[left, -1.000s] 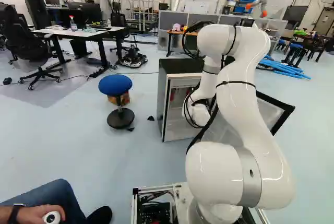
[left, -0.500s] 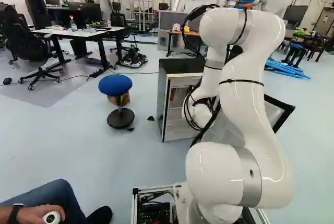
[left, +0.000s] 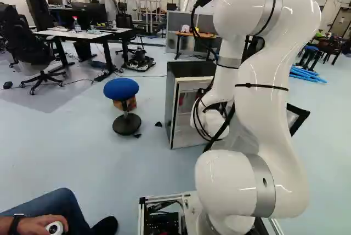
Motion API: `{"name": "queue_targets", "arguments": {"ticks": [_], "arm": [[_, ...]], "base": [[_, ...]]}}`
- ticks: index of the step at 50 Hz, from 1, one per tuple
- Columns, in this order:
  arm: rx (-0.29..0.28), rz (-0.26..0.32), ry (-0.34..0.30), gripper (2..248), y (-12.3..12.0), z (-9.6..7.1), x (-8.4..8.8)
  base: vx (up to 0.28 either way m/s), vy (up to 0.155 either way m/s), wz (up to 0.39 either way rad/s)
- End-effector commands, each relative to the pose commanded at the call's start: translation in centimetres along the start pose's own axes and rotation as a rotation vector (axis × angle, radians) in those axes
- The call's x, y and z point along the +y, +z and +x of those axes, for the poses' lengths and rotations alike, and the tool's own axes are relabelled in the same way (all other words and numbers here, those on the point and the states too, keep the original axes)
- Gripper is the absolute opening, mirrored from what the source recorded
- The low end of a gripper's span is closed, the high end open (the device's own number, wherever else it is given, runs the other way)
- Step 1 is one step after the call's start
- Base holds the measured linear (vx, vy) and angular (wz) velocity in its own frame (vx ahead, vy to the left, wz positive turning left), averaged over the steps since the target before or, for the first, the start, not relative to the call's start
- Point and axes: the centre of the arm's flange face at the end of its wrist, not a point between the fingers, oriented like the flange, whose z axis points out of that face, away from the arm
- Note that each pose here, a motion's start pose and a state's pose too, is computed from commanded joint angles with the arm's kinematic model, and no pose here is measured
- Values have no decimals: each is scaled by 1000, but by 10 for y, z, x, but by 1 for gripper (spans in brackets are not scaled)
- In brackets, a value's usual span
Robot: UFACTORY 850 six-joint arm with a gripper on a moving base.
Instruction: Grab a drink from the fridge
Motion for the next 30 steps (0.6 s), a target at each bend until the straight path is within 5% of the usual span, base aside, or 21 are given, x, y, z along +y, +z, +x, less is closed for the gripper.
{"name": "queue_targets", "arguments": {"ticks": [30], "arm": [[57,17,-4,100,-28,25,-5]], "base": [[0,0,0]]}}
